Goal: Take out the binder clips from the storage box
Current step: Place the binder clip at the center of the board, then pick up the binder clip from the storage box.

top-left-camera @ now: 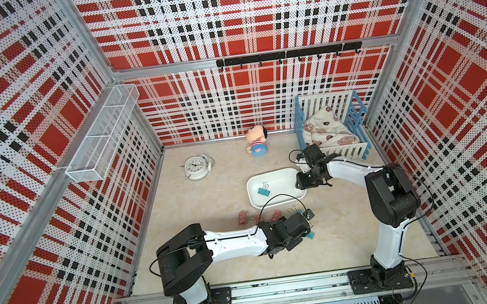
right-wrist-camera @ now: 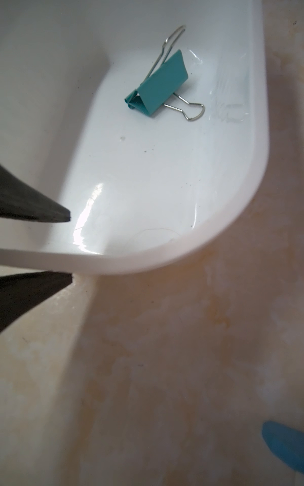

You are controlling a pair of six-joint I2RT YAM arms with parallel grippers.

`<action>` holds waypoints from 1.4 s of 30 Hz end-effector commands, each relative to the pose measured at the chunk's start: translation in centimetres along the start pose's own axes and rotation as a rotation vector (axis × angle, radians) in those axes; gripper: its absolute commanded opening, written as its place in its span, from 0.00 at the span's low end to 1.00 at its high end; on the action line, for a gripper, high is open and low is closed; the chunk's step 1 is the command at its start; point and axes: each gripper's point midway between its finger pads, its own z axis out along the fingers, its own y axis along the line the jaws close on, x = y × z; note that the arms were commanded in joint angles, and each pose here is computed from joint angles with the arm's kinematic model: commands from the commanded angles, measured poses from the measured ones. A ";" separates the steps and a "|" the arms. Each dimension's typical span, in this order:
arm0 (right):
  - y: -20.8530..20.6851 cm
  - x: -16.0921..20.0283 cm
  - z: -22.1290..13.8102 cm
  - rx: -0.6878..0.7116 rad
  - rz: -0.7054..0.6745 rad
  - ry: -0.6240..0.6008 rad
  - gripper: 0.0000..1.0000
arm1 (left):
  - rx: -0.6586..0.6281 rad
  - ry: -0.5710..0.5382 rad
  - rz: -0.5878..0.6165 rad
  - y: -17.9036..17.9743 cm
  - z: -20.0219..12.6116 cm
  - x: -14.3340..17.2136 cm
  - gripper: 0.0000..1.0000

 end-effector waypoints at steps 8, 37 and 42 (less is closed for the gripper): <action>0.0 -0.5 0.0 -0.008 -0.007 -0.005 0.38 | -0.024 -0.241 -0.185 6.3 -5.6 -5.1 0.35; -0.1 0.0 0.0 -0.009 -0.002 0.001 0.42 | -0.141 -0.096 -0.576 22.7 5.8 -2.8 0.36; 0.0 0.0 0.2 -0.013 -0.002 0.003 0.42 | -0.130 -0.089 -0.599 22.4 6.5 -2.5 0.36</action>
